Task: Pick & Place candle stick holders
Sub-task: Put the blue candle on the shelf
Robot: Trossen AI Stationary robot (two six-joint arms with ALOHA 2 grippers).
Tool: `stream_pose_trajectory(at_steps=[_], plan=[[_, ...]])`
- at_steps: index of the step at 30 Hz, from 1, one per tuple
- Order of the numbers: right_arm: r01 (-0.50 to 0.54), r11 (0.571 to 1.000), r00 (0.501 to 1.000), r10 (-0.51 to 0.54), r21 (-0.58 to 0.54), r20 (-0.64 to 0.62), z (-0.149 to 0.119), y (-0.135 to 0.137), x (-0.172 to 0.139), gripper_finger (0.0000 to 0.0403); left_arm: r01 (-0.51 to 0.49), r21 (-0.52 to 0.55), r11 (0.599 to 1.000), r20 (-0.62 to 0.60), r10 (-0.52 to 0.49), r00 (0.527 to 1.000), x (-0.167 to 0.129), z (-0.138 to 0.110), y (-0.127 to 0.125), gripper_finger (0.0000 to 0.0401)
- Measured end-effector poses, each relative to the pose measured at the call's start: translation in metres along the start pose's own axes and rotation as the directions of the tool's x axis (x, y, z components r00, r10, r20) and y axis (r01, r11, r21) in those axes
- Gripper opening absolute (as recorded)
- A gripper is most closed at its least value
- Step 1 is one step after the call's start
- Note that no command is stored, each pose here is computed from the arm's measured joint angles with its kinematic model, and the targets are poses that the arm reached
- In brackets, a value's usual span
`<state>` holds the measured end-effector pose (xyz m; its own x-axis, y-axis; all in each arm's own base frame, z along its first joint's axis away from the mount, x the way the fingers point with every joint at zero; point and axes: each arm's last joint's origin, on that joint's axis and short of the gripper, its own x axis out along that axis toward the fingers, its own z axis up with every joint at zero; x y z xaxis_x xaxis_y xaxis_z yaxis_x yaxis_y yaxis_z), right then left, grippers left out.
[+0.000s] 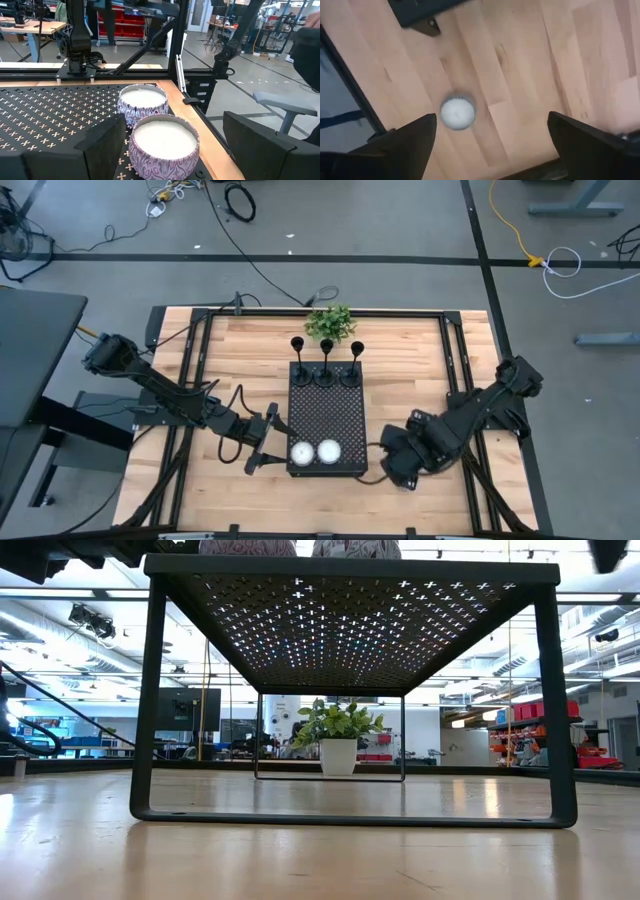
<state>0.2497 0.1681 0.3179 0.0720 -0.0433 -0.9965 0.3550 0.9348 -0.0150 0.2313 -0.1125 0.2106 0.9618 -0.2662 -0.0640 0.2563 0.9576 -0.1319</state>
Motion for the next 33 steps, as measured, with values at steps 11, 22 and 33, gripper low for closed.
stream_pose_trajectory(at_steps=[11, 22, 33], plan=[[0.155, 0.974, 0.987, -0.146, 0.166, -0.065, -0.043, 0.011, 0.050, 0.0378, 0.000, 0.001, 1.000, 0.000, 0.000, 1.000, 0.000, 0.000, 0.000, 0.0330], [0.113, 0.979, 0.992, -0.100, 0.169, -0.083, -0.053, 0.010, 0.104, 0.0378, 0.001, 0.001, 1.000, 0.008, -0.001, 1.000, 0.000, 0.001, 0.000, 0.0330], [0.135, 0.964, 0.983, -0.101, 0.229, -0.154, -0.061, 0.002, 0.127, 0.0378, 0.001, 0.001, 1.000, 0.008, -0.001, 1.000, 0.000, 0.001, 0.000, 0.0330]])
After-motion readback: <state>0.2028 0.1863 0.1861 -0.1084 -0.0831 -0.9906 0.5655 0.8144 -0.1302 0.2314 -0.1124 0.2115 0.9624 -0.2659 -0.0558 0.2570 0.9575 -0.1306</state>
